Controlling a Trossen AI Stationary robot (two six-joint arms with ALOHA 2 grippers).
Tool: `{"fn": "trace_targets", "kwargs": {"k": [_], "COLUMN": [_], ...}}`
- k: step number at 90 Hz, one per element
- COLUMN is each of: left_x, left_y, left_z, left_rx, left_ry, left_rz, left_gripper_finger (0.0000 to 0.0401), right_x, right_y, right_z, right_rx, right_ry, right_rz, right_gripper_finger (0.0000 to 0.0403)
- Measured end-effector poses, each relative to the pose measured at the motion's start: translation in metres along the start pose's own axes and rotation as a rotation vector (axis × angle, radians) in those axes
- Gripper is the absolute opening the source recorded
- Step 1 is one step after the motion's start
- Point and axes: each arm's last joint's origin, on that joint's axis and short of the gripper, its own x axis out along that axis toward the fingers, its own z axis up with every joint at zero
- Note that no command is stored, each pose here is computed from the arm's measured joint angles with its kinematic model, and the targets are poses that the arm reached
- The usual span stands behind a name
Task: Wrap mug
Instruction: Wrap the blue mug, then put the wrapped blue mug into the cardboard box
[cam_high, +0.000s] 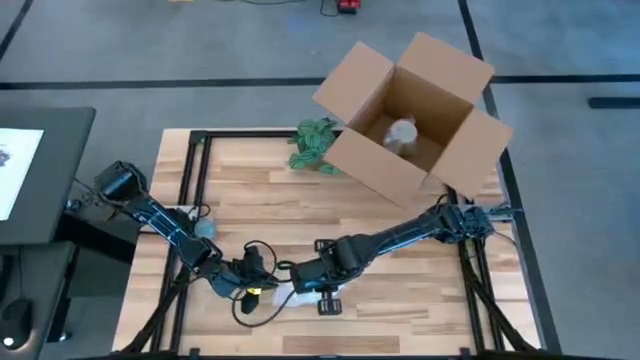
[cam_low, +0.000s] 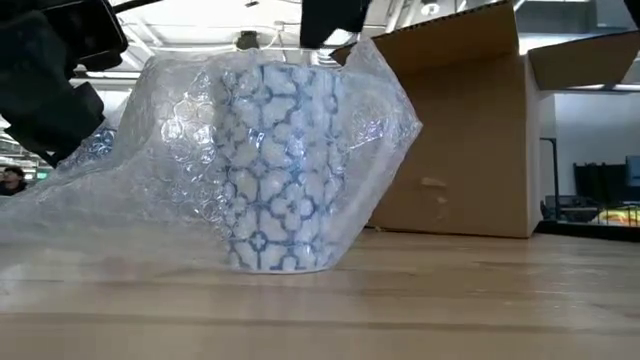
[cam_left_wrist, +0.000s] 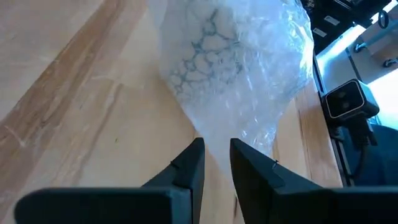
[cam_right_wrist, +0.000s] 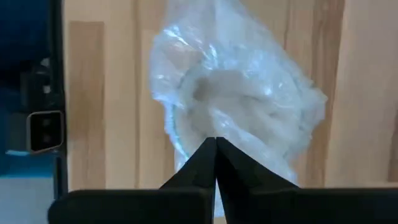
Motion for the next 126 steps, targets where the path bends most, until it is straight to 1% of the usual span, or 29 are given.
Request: {"fn": "trace_targets", "kwargs": {"k": [9,20,33,40,54,66,76,86,93,100,105,116,126], "left_x": [0.0,0.0,-0.002,-0.002,-0.004,-0.015,-0.029,-0.041,-0.046,-0.048,-0.048,-0.048,-0.045], "left_y": [-0.002,-0.007,-0.013,-0.014,-0.015,-0.019,-0.022,-0.022,-0.021,-0.02,-0.018,-0.014,-0.011], "left_z": [0.002,0.007,0.013,0.014,0.018,0.028,0.035,0.039,0.037,0.034,0.03,0.024,0.02], "left_rx": [-0.013,-0.039,-0.019,-0.014,-0.047,-0.069,-0.048,-0.022,-0.01,-0.004,-0.006,-0.024,-0.033], "left_ry": [-0.016,-0.063,-0.126,-0.138,-0.156,-0.202,-0.227,-0.225,-0.212,-0.2,-0.186,-0.154,-0.134], "left_rz": [-0.016,-0.066,-0.117,-0.124,-0.145,-0.194,-0.229,-0.241,-0.226,-0.184,-0.152,-0.097,-0.063], "left_gripper_finger": [0.0058,0.0058,0.0058,0.0058,0.0058,0.0058,0.0058,0.0058,0.0058,0.0058,0.0058,0.0058,0.0058], "right_x": [0.023,0.045,0.059,0.06,0.049,0.023,-0.002,-0.018,-0.023,-0.021,-0.017,-0.009,-0.01], "right_y": [-0.008,-0.018,-0.025,-0.027,-0.023,-0.015,-0.007,-0.003,-0.004,-0.011,-0.017,-0.032,-0.04], "right_z": [-0.002,-0.001,-0.001,0.0,0.004,0.012,0.016,0.02,0.02,0.016,0.017,0.02,0.023], "right_rx": [0.043,0.09,0.104,0.107,0.052,-0.023,-0.079,-0.118,-0.122,-0.137,-0.13,-0.1,-0.1], "right_ry": [0.022,-0.004,-0.042,-0.045,-0.043,-0.079,-0.117,-0.176,-0.196,-0.125,-0.1,-0.08,-0.094], "right_rz": [-0.011,0.027,0.041,0.046,0.044,0.048,0.049,0.026,0.008,0.039,0.042,0.024,0.016], "right_gripper_finger": [0.0,0.0,0.0,0.0,0.0,0.0,0.0,0.0,0.0002,0.001,0.0017,0.0032,0.0038]}}
